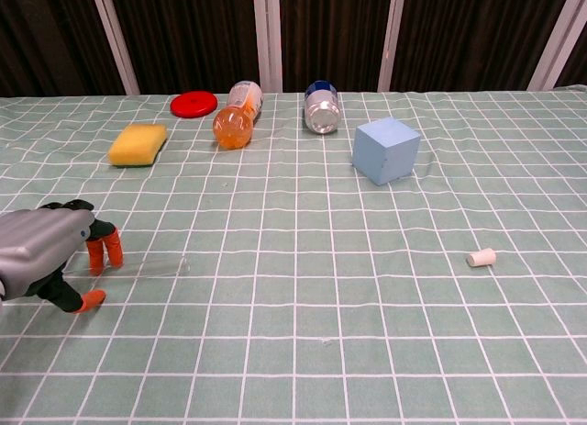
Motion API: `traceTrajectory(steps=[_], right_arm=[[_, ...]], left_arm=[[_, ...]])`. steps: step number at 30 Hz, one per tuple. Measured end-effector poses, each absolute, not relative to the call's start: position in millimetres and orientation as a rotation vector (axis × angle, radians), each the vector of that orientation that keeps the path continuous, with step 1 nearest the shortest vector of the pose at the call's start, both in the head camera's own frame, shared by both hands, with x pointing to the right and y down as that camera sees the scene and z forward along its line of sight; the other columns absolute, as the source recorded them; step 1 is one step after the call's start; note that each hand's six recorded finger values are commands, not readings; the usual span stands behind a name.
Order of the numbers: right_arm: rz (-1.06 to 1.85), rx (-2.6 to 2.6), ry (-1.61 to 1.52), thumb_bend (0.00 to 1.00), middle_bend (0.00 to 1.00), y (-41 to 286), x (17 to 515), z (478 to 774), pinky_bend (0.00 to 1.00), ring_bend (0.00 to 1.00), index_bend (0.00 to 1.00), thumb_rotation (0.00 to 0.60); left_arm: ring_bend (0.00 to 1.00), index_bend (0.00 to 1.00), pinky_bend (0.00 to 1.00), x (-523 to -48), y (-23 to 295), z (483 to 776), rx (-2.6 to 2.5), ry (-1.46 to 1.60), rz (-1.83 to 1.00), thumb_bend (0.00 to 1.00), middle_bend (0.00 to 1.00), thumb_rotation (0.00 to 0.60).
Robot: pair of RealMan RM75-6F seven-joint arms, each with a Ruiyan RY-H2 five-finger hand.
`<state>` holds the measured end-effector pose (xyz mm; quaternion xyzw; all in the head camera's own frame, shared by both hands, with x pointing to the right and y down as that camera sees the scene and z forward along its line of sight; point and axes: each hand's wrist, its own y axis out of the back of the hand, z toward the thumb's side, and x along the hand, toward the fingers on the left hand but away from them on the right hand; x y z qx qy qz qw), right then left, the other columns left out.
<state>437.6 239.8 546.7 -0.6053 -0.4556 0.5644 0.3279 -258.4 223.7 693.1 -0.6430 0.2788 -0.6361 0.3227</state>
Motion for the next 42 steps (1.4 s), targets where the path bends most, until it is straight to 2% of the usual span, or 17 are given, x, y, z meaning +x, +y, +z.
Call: traceTrajectory(steps=[8,14,26,34,42], right_arm=[[1.479,-1.585,-1.193,0.31,0.00,239.9,437.5,546.7,0.00,0.00,0.00,0.600],[1.480,-1.589,-1.195,0.31,0.00,239.6,436.9,546.9,0.00,0.00,0.00,0.600],[1.480,-1.593,-1.198,0.31,0.00,238.8,436.5,546.9,0.00,0.00,0.00,0.600],[1.479,-1.593,-1.200,0.31,0.00,238.1,436.3,546.6,0.00,0.00,0.00,0.600],[1.481,-1.593,-1.201,0.31,0.00,237.6,436.5,546.5,0.00,0.00,0.00,0.600]], left_arm=[[0.04,0.43,0.00,-259.3,223.2,691.7,-1.692,0.740,-1.669,0.44,0.43,0.600],[0.04,0.44,0.00,-260.4,222.2,691.4,-1.693,0.740,-1.672,0.50,0.44,0.600],[0.05,0.44,0.00,-261.3,222.3,691.5,-1.698,0.735,-1.682,0.50,0.45,0.600],[0.05,0.45,0.00,-260.8,221.6,691.8,-1.702,0.740,-1.684,0.61,0.48,0.600],[0.07,0.46,0.00,-259.6,221.0,689.3,-1.717,0.756,-1.670,0.63,0.49,0.600]])
